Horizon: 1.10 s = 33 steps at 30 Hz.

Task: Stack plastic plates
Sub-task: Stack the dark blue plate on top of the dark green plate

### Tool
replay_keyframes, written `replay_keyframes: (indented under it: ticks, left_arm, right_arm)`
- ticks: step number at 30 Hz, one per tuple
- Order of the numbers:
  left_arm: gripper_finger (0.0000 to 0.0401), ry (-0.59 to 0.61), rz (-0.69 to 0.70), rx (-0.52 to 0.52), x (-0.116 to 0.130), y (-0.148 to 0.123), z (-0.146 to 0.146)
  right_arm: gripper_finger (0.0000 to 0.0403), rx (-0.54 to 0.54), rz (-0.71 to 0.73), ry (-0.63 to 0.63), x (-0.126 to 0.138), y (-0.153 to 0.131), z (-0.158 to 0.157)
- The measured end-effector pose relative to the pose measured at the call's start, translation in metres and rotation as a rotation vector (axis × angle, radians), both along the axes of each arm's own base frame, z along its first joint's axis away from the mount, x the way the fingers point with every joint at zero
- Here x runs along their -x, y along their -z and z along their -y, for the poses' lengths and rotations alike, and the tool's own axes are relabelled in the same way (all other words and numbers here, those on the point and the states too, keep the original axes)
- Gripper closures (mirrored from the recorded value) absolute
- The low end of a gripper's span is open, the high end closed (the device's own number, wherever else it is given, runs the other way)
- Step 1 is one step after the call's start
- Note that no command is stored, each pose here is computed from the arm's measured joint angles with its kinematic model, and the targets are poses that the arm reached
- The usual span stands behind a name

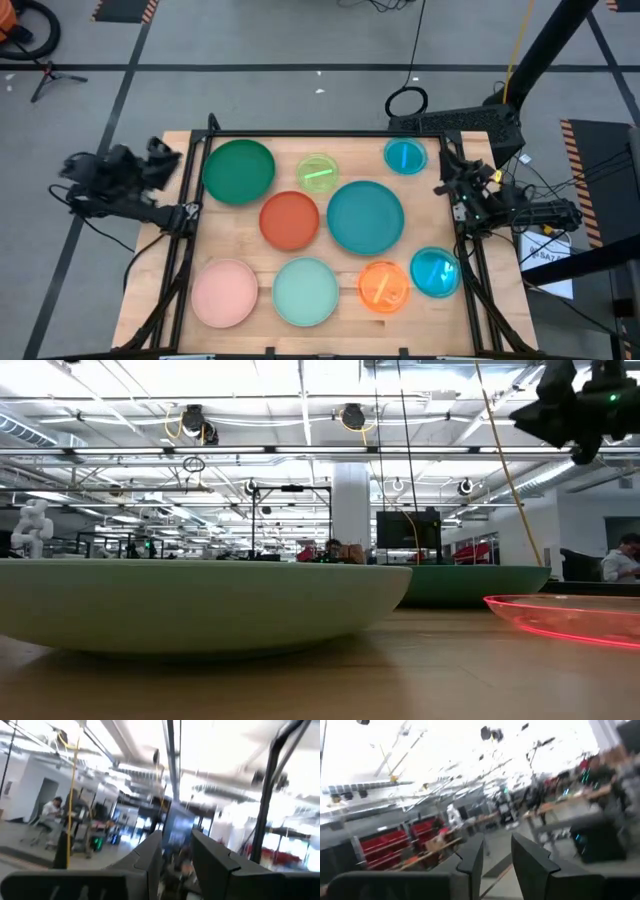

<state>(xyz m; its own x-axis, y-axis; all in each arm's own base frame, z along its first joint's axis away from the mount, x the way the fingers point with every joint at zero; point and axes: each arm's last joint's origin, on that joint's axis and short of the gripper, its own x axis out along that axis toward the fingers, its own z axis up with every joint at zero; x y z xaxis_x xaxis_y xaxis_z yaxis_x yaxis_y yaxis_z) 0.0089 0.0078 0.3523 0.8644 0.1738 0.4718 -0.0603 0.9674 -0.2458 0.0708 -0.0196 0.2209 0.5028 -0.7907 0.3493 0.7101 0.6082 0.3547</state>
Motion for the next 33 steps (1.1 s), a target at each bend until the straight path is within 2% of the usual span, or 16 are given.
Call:
replay_keyframes:
  ticks: [4,8,11,19,24,28,33]
  left_arm:
    - [0.0293,0.039,0.082,0.078,0.015,-0.016,-0.003]
    - [0.0293,0.024,0.017,0.063,0.004,-0.014,-0.001]
    - [0.0293,-0.014,-0.089,0.047,-0.021,-0.014,0.003]
    - [0.0293,-0.128,-0.359,-0.052,-0.108,-0.003,0.015]
    - [0.0293,-0.250,-0.534,0.028,-0.141,0.018,0.017]
    - [0.0293,-0.262,-0.684,0.072,-0.166,0.042,0.021]
    - [0.0293,-0.268,-0.765,0.126,-0.194,0.063,0.025]
  right_arm:
    - [0.0310,0.047,-0.064,0.034,0.001,-0.009,0.000]
    - [0.0310,0.069,-0.103,0.054,0.000,-0.020,0.000]
    - [0.0310,0.078,-0.132,0.059,-0.004,-0.027,0.000]
    - [0.0310,0.094,-0.219,0.064,-0.020,-0.045,-0.001]
    - [0.0310,0.104,-0.281,0.070,-0.030,-0.047,-0.002]
    - [0.0310,0.108,-0.331,0.080,-0.035,-0.047,-0.002]
    - [0.0310,0.064,-0.389,0.160,-0.035,-0.048,0.000]
